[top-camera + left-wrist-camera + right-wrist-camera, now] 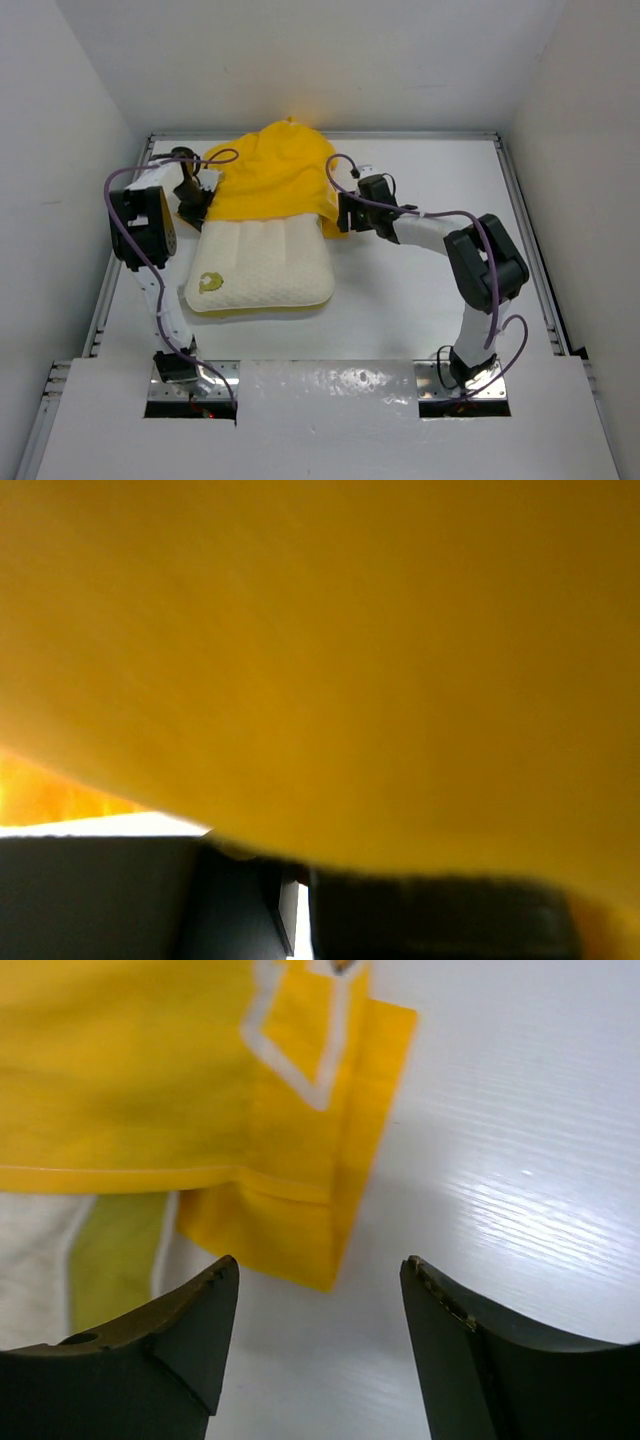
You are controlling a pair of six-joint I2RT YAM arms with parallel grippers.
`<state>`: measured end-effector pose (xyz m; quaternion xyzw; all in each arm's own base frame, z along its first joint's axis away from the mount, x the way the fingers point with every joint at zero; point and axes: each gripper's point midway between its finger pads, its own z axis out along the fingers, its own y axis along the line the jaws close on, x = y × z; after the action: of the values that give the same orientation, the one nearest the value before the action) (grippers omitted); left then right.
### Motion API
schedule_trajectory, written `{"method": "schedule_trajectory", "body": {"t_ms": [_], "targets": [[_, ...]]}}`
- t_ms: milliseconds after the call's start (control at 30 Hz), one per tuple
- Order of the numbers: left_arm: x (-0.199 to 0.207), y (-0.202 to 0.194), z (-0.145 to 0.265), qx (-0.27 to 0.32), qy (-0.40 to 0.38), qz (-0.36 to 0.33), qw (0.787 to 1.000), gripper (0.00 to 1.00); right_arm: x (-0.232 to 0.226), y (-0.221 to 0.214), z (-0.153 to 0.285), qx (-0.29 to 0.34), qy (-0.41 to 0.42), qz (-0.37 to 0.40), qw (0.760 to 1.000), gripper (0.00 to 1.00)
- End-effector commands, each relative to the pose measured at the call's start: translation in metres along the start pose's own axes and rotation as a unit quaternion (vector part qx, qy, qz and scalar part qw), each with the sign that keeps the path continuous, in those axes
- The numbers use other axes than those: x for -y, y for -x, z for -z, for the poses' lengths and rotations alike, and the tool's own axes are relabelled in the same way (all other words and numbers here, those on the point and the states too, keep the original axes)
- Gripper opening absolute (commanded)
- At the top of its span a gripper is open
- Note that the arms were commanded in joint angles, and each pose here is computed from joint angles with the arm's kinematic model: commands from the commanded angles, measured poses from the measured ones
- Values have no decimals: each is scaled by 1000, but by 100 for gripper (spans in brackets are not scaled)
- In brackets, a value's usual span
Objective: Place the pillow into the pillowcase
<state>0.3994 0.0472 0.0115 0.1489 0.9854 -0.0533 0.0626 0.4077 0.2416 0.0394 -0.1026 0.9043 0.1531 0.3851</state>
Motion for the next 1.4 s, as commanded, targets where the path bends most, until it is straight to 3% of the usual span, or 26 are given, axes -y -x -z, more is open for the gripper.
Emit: {"method": "schedule_trajectory", "body": {"t_ms": [0, 133, 267, 300, 333, 400, 433, 567, 700, 833, 900, 1000, 1033, 1067, 1133, 1267, 1367], "targets": [[7, -15, 5, -12, -8, -5, 1000, 0, 0, 4, 6, 17, 8, -12, 1000, 66], [11, -23, 4, -14, -13, -5, 1000, 0, -25, -13, -15, -15, 82, -7, 996, 73], [19, -38, 9, -18, -32, -9, 999, 0, -29, -36, -35, -23, 95, -34, 995, 70], [20, -41, 11, -17, -36, -19, 999, 0, -29, -40, -38, -26, 94, -40, 994, 63], [24, -50, 15, -21, -42, -24, 999, 0, -30, -42, -41, -26, 96, -44, 994, 39], [31, -57, 20, -15, -69, -48, 996, 0, -32, -47, -45, -25, 103, -55, 993, 4], [40, -65, 29, -14, -89, -56, 994, 0, -40, -46, -40, -16, 129, -53, 990, 0], [94, -50, 78, 66, -226, -108, 966, 0, -81, -30, 6, -1, 212, -34, 977, 0], [124, -13, 144, 182, -277, -135, 934, 0, -134, -13, 90, 18, 327, -45, 944, 0], [144, 27, 218, 293, -303, -148, 895, 0, -164, 50, 176, 104, 403, -77, 906, 0], [153, 42, 246, 320, -333, -128, 877, 0, -167, 80, 200, 142, 414, -87, 895, 0], [149, 67, 281, 354, -332, -104, 868, 0, -154, 137, 227, 207, 419, -119, 876, 0], [140, 83, 289, 381, -313, -102, 864, 0, -151, 159, 243, 230, 441, -162, 852, 0], [136, 90, 293, 375, -313, -48, 871, 0, -140, 171, 244, 246, 444, -188, 841, 0], [116, 118, 305, 411, -282, -18, 867, 0, -112, 203, 255, 296, 440, -222, 818, 0], [64, 155, 327, 458, -190, 90, 864, 0, -87, 258, 267, 358, 384, -215, 824, 0], [28, 168, 374, 527, -165, 140, 822, 0, -81, 299, 301, 400, 373, -202, 812, 0]]}}
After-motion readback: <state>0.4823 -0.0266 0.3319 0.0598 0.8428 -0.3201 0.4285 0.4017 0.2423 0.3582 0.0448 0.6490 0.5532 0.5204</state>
